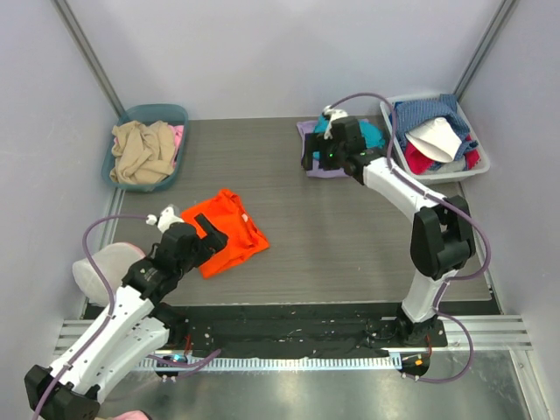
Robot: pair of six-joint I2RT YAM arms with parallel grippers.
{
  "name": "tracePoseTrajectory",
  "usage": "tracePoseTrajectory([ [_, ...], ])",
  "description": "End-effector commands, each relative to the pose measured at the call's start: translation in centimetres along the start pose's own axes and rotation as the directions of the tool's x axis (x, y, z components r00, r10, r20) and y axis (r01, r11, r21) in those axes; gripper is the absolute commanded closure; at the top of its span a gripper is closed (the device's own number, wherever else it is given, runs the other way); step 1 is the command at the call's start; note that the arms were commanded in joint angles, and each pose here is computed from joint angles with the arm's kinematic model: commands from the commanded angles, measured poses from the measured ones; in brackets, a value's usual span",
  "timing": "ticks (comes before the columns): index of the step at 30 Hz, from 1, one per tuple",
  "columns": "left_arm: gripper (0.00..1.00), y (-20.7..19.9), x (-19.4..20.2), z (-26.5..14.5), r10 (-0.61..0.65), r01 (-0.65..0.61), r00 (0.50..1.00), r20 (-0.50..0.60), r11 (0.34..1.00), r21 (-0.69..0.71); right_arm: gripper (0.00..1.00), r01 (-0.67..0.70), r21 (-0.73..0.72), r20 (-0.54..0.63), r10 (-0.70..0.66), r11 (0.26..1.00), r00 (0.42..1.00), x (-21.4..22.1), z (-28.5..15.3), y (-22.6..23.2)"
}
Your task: Fold and stack the t-shirts
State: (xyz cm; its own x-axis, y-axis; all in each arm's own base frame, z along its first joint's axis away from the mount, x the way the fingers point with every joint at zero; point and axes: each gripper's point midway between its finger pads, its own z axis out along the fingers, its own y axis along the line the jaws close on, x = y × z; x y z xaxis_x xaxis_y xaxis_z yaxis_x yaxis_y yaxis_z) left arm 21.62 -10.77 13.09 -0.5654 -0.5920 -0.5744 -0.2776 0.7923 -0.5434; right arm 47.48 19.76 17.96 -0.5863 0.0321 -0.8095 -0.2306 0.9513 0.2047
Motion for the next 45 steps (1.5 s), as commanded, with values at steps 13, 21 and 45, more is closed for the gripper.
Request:
tracePoseTrajectory([
  [13,0.07,3.7,2.3,0.9,-0.137,0.136,0.991,0.001,0.986,-0.095,0.06,-0.049,-0.506,-0.279,-0.109,0.861,0.954,10.3,2.0,11.7],
  [21,0.11,4.3,5.3,1.0,-0.146,0.142,0.986,-0.081,0.988,-0.059,0.07,-0.024,-0.568,-0.280,-0.166,0.822,0.946,8.6,7.5,17.8],
  [45,0.11,5.7,6.9,2.2,-0.196,0.190,0.976,-0.091,0.979,-0.069,0.03,-0.064,-0.838,-0.296,-0.352,0.543,0.888,15.2,7.2,29.1],
])
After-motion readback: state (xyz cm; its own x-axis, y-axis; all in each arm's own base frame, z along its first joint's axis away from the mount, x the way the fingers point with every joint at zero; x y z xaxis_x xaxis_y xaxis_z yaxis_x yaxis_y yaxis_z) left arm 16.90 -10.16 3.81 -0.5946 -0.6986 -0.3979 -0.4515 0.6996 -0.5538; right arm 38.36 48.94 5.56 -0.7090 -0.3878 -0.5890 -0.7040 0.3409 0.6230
